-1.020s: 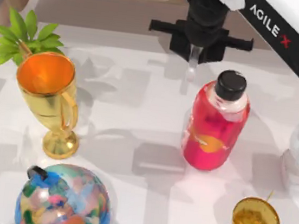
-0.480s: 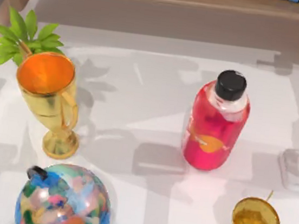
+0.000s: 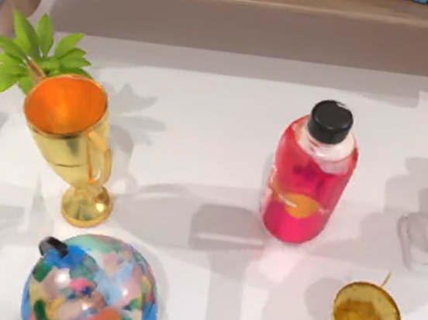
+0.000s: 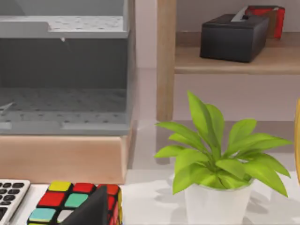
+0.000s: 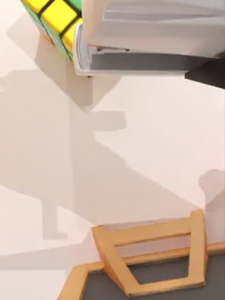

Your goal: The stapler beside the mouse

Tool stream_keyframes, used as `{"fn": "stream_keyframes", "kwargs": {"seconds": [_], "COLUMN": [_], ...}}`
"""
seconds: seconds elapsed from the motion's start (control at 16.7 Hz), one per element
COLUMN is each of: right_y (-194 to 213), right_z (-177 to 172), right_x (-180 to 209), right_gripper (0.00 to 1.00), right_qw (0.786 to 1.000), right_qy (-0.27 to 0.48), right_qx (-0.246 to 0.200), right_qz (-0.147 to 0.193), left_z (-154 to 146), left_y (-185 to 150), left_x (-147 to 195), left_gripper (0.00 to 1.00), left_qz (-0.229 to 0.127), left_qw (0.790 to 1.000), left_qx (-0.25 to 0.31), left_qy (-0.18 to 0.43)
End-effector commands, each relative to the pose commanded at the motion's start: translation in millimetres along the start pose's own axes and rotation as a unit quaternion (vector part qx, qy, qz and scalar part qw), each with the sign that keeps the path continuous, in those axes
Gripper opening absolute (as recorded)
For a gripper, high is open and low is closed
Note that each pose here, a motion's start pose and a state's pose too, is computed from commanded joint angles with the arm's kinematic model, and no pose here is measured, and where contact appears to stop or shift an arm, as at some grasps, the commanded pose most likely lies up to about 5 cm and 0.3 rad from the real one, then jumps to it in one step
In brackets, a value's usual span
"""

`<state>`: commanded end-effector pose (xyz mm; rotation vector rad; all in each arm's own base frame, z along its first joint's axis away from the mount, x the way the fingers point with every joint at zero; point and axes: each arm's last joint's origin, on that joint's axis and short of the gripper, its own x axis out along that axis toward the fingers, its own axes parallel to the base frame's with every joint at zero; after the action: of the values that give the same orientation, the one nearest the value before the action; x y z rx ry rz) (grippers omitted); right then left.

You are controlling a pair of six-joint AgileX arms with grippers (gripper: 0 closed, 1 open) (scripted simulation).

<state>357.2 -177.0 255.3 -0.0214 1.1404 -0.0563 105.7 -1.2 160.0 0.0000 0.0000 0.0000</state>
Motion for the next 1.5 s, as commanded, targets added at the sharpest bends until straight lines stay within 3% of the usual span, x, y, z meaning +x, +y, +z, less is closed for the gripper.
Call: {"fn": "stream_keyframes", "kwargs": {"seconds": [0.18,0.42,1.5], "right_y": [-35.5,-51.3,-53.4], "right_z": [-47.4,-87.3,-88.1], "right_x": [34.3,64.3,65.5], "right_gripper": [0.00,0.00,0.00], "right_qw": [0.999,0.997,0.998], "right_qy": [0.032,0.064,0.058], "right_qx": [-0.002,-0.001,-0.004], "right_qz": [0.010,0.031,0.015], "left_z": [0.0,0.0,0.0], "left_y": [0.0,0.0,0.0], "left_x": [0.0,0.0,0.0], "left_gripper": [1.00,1.00,1.00], "left_qz": [0.000,0.000,0.000], "left_qw": [1.000,1.000,1.000], "left_qx": [0.000,0.000,0.000], "left_qy": [0.000,0.000,0.000]}}
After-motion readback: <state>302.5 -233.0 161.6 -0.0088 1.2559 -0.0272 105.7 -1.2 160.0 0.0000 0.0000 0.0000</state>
